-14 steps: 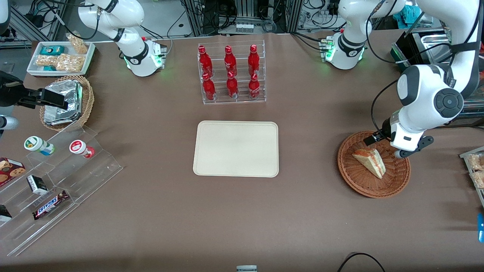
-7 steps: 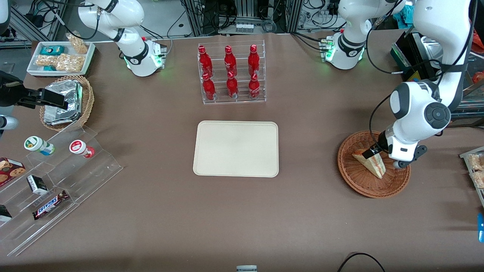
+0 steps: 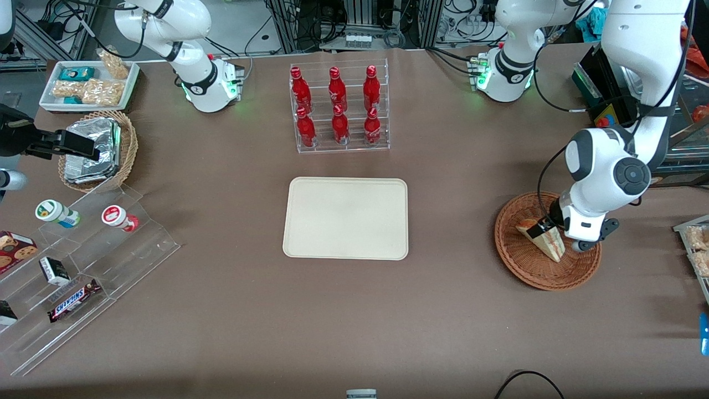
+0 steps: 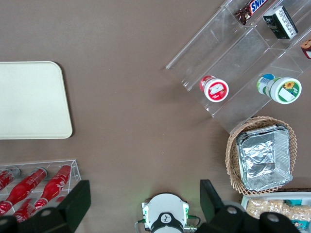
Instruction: Place sandwich from basket to tray
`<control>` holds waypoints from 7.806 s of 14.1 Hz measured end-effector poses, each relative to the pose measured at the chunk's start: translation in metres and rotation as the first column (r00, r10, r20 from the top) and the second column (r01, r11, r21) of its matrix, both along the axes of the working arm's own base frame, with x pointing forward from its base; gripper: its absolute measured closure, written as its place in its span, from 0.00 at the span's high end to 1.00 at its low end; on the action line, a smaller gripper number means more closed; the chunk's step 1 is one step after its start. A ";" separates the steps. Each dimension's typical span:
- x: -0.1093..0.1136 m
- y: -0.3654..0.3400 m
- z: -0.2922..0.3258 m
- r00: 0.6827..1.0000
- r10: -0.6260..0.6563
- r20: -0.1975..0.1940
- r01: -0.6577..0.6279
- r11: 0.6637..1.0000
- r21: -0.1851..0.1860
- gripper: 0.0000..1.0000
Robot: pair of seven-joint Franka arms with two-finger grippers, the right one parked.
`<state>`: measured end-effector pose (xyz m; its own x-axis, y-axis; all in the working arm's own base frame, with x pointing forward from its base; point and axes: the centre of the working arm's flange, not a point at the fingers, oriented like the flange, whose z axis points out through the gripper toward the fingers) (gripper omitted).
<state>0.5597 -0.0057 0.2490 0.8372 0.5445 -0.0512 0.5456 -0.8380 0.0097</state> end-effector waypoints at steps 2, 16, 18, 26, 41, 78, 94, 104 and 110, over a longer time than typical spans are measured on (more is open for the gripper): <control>0.000 0.003 -0.007 1.000 0.007 -0.003 -0.007 1.000 0.000 0.95; 0.006 -0.055 0.049 0.993 -0.098 -0.071 0.100 0.995 0.019 0.18; -0.004 -0.102 0.062 0.983 -0.165 -0.083 0.167 0.986 0.024 0.19; -0.075 -0.344 0.056 0.931 -0.352 -0.095 0.357 0.933 0.037 0.22; -0.147 -0.553 0.011 0.891 -0.453 -0.035 0.453 0.891 -0.009 0.28; 0.005 -0.124 0.296 0.916 -0.300 -0.268 0.307 0.952 -0.016 1.00; -0.003 -0.045 0.350 0.931 -0.255 -0.260 0.258 0.966 -0.020 1.00; -0.015 -0.042 0.348 0.941 -0.294 -0.165 0.298 0.955 -0.004 1.00; -0.014 -0.039 0.347 0.912 -0.374 -0.167 0.375 0.927 -0.024 1.00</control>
